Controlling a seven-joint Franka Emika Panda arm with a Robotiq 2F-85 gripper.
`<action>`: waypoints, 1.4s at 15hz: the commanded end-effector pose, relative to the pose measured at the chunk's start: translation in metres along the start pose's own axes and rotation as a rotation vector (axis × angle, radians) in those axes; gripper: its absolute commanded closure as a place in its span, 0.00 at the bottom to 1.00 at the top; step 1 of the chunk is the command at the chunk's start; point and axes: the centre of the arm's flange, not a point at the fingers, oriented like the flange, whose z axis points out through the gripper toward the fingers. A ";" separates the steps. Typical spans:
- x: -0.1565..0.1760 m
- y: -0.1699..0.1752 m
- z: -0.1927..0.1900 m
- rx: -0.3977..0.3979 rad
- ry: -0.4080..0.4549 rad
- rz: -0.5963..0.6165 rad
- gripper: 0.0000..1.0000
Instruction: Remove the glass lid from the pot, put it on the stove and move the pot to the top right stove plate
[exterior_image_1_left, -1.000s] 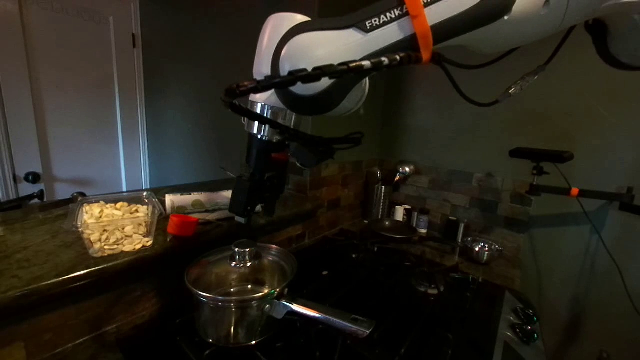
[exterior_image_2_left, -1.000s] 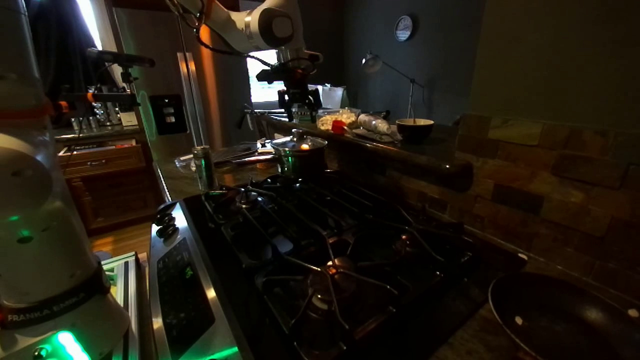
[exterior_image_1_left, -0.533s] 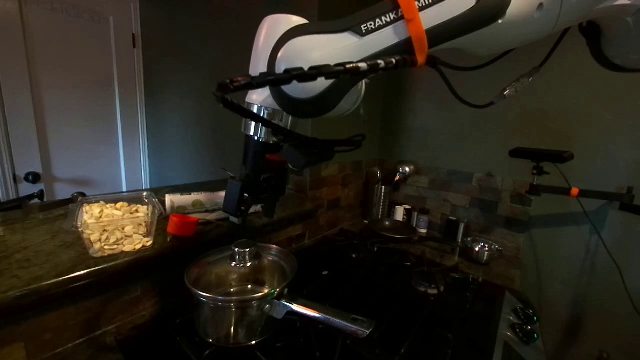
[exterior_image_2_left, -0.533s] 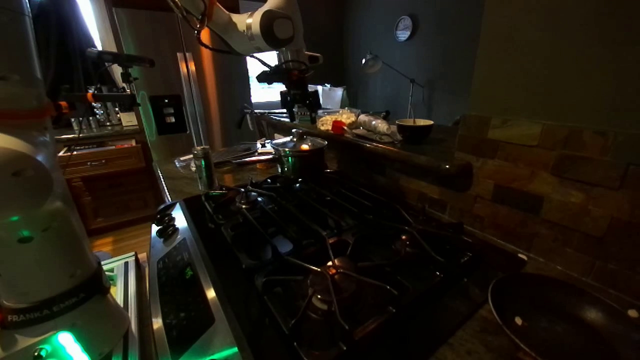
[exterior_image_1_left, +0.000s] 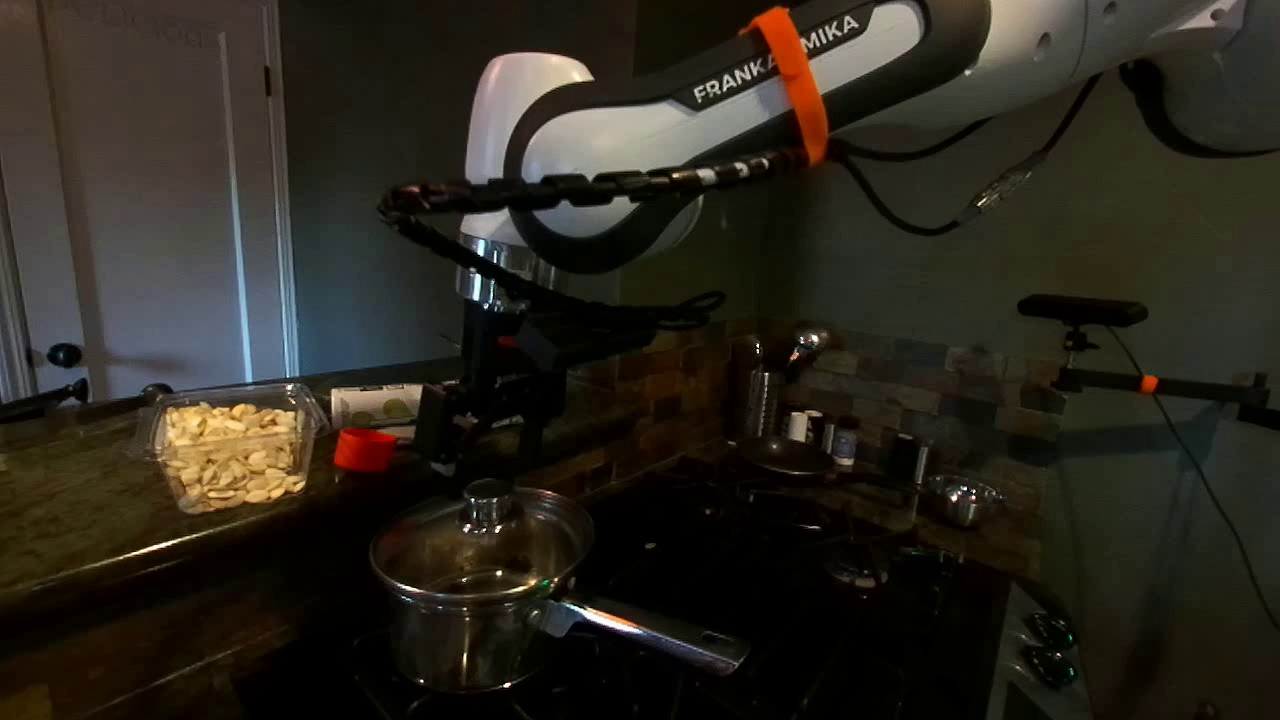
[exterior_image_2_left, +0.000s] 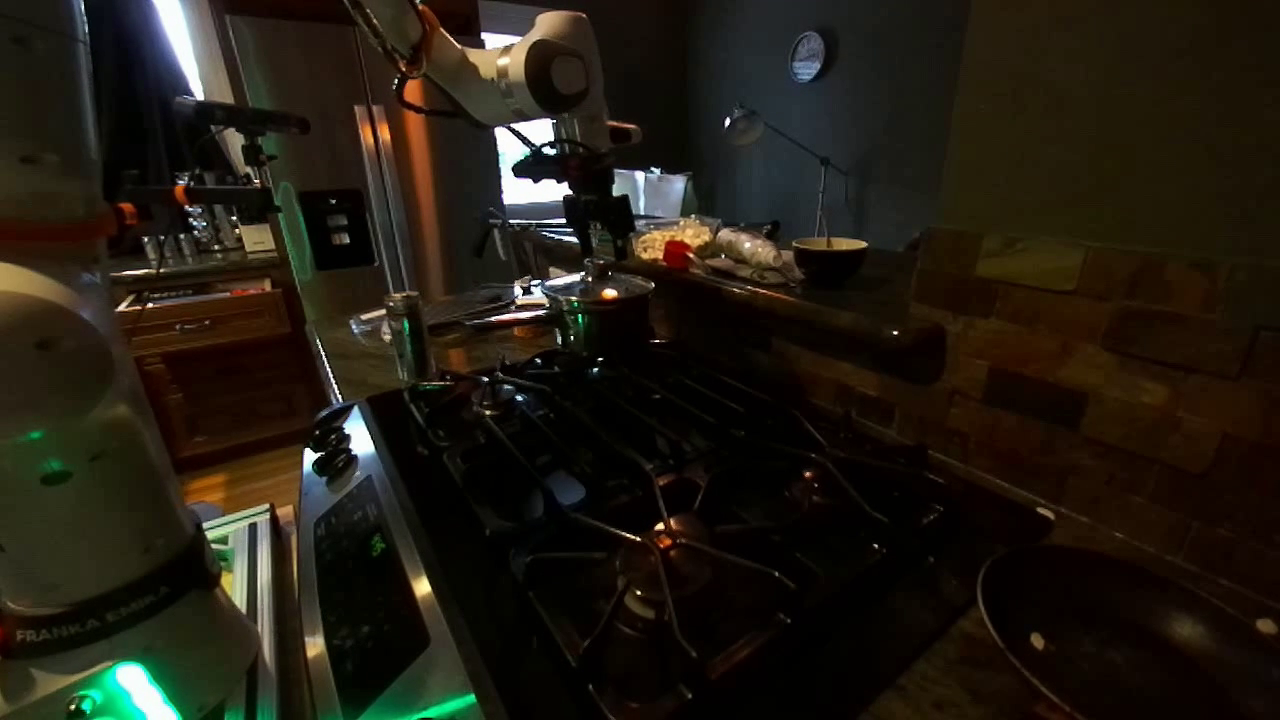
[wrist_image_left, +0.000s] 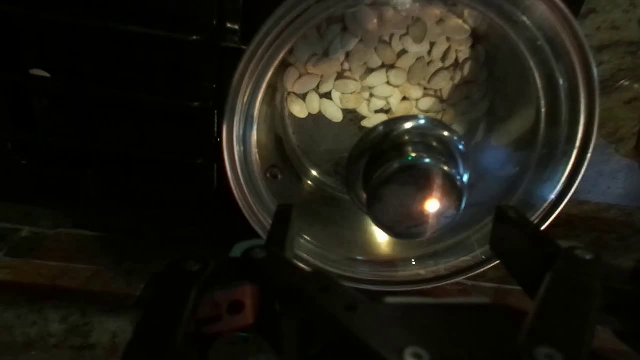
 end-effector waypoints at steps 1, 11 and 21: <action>0.009 -0.012 0.005 -0.034 -0.039 0.038 0.00; 0.011 -0.012 0.009 -0.023 -0.085 0.060 0.59; 0.011 -0.001 -0.018 -0.039 -0.050 0.073 0.77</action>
